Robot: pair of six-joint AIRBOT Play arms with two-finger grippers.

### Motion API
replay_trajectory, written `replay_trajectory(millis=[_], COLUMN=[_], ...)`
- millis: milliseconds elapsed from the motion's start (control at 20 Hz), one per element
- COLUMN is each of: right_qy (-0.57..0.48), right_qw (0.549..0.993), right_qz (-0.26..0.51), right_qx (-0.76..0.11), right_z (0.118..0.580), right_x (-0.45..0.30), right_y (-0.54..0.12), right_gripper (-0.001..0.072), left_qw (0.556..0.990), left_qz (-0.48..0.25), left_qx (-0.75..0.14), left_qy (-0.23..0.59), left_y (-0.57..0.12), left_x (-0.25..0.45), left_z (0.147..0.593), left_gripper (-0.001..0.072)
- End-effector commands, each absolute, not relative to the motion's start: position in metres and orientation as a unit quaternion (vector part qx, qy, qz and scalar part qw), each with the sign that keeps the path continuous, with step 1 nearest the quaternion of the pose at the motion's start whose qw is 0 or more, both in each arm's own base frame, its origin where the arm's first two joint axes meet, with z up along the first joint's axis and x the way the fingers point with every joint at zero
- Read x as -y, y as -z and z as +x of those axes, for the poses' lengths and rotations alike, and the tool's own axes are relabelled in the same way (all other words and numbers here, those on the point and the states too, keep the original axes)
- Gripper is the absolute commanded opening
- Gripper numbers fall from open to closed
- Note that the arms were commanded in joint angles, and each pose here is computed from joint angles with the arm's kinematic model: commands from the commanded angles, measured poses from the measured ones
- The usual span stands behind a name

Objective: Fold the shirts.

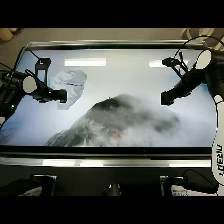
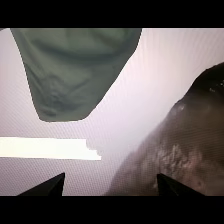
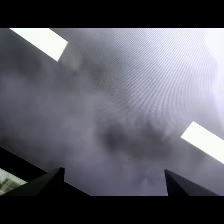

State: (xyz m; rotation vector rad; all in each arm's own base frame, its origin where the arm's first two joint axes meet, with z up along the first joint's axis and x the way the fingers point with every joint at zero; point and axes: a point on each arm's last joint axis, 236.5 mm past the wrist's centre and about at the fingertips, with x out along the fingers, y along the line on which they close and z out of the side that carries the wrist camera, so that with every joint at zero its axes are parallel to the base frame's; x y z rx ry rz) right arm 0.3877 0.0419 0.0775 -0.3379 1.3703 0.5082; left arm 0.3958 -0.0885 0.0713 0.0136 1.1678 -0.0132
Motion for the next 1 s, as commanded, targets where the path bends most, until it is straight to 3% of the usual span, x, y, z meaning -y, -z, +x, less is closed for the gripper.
replay_trajectory(millis=[0, 800, 950], right_qy=[-0.231, -0.231, -0.231], right_qw=[0.732, 0.732, 0.732], right_qz=[-0.154, -0.154, -0.154], right_qx=[-0.623, -0.623, -0.623], right_z=[0.388, 0.388, 0.388], right_x=[-0.042, -0.042, -0.042], right_y=[-0.077, -0.077, -0.077], right_gripper=[0.0687, 0.0687, 0.0687], left_qw=[0.834, 0.835, 0.858], left_qz=[0.007, 0.006, -0.002], left_qx=[-0.551, -0.550, -0.514], left_qy=[0.007, 0.007, 0.018], left_y=[-0.071, -0.071, -0.077], left_x=[0.089, 0.089, 0.096], left_z=[0.396, 0.397, 0.417], left_gripper=[0.0676, 0.0677, 0.0677])
